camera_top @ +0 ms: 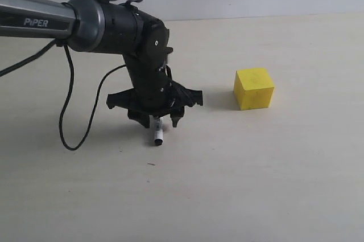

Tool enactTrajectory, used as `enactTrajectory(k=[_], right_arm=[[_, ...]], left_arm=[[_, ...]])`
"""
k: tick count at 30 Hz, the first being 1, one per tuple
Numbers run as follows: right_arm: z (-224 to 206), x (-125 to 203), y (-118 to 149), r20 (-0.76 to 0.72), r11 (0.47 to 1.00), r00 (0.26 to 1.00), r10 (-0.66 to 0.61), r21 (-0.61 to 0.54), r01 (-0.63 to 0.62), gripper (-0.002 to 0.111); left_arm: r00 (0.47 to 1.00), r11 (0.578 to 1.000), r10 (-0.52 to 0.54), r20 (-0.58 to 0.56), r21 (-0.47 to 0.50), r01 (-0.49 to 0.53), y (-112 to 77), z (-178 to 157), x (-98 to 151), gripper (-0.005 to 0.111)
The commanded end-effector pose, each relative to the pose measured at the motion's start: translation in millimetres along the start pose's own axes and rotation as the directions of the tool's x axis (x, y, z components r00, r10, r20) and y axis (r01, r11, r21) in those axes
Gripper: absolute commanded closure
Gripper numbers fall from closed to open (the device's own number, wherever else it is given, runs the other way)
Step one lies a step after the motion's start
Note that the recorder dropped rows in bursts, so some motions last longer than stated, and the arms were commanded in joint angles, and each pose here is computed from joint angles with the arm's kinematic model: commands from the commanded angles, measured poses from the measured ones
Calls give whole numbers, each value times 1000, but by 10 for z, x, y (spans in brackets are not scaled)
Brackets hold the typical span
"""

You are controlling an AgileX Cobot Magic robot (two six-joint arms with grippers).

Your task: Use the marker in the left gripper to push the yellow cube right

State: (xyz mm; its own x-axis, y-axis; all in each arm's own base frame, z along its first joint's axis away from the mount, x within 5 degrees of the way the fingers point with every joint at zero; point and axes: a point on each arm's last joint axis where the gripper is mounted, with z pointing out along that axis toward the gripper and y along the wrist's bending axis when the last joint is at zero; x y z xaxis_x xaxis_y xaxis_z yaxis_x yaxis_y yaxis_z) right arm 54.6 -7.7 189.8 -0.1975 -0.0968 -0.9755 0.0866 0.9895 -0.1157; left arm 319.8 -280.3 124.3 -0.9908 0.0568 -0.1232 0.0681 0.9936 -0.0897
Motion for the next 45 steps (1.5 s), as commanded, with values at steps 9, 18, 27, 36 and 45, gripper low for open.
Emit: enactTrajectory(k=[9,18,27,36,45], right_arm=[[1,4,-1,12,1000,1000,-5,5,5,108],[1,4,-1,12,1000,1000,-5,5,5,108],[1,4,-1,12,1000,1000,-5,5,5,108],[1,4,-1,12,1000,1000,-5,5,5,108],[1,4,-1,12,1000,1000,-5,5,5,108]], left_arm=[[834,873,414,365,102,-477,-44,-1596,327,107],[482,787,184,857,165,-594,846,-2363,1363,107],[441,779,149,885,170,-604,1517,-2447,2119,107],[428,776,137,893,172,-607,1585,-2499,2195,107],[428,776,137,893,172,-607,1585,-2499,2195,107]])
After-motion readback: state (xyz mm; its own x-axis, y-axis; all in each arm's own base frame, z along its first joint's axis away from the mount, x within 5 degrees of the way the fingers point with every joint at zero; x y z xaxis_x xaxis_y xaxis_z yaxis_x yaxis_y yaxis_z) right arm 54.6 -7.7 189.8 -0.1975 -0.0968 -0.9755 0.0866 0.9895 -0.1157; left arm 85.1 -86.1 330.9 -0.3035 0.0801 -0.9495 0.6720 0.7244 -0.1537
